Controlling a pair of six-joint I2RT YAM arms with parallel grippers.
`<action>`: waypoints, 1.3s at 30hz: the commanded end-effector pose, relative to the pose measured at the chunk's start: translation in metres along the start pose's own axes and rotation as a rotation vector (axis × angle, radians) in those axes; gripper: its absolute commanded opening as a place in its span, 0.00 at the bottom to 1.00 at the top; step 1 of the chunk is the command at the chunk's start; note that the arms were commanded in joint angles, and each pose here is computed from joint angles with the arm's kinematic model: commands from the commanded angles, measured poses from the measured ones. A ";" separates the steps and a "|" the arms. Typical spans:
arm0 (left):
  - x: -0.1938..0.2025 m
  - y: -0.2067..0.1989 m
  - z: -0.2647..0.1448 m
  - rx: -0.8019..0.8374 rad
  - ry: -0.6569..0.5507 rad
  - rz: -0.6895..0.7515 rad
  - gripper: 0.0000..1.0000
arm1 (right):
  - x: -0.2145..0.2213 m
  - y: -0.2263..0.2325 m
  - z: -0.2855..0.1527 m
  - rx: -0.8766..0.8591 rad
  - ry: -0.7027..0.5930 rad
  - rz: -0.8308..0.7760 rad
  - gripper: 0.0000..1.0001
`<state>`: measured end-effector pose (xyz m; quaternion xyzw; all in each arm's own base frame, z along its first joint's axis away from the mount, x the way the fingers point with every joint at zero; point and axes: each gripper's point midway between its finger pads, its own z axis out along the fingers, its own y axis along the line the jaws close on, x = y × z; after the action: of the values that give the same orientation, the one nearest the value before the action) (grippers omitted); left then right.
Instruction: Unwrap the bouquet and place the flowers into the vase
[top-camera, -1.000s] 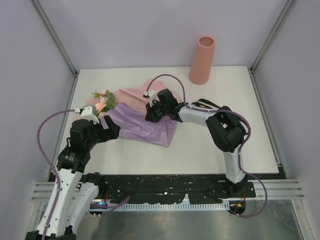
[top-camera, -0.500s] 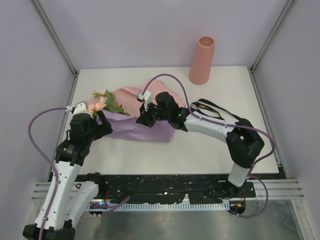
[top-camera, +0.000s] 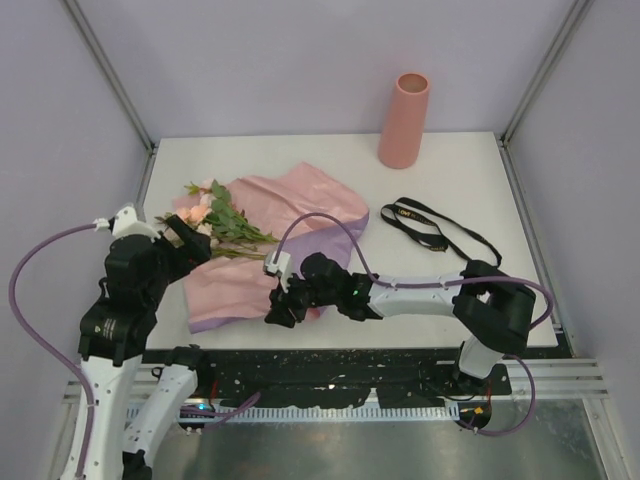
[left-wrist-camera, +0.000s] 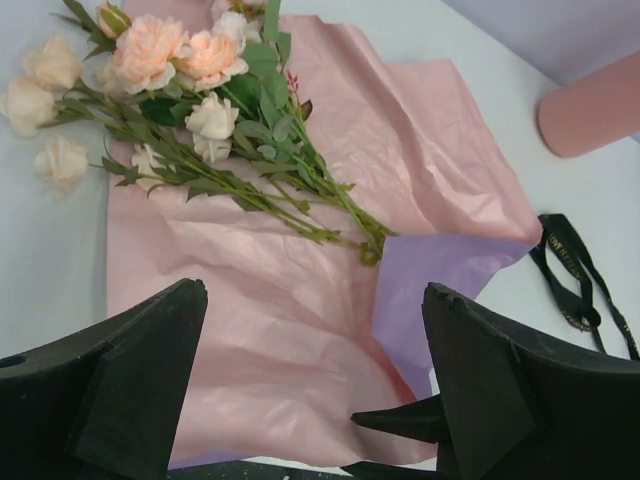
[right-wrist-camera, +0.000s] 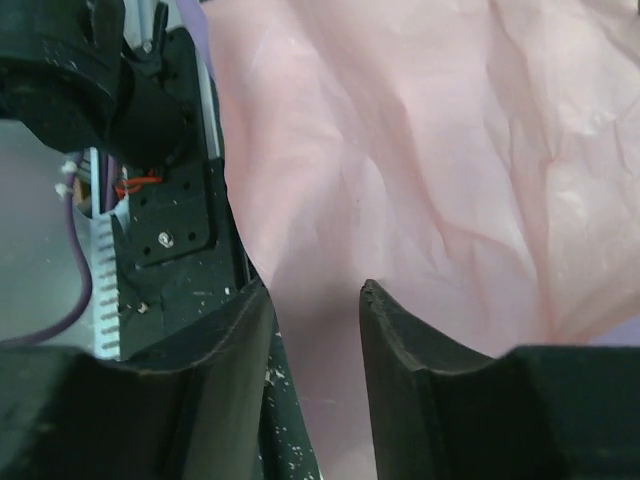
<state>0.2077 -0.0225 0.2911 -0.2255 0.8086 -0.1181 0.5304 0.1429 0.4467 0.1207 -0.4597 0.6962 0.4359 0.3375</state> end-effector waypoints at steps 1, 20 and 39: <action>0.039 0.002 0.028 -0.006 0.142 0.000 0.93 | -0.002 -0.003 0.001 0.045 -0.057 0.026 0.50; 0.180 0.030 0.113 -0.109 0.532 -0.136 0.87 | -0.006 -0.100 -0.061 0.696 -0.153 0.211 0.61; 0.171 0.056 0.101 -0.226 0.449 -0.072 0.88 | 0.075 -0.063 -0.049 0.520 -0.049 0.382 0.61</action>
<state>0.2327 -0.0603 0.1006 -0.2677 0.9030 -0.1202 0.3139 0.1736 0.3599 0.0511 -0.2302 0.8499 0.2954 0.3706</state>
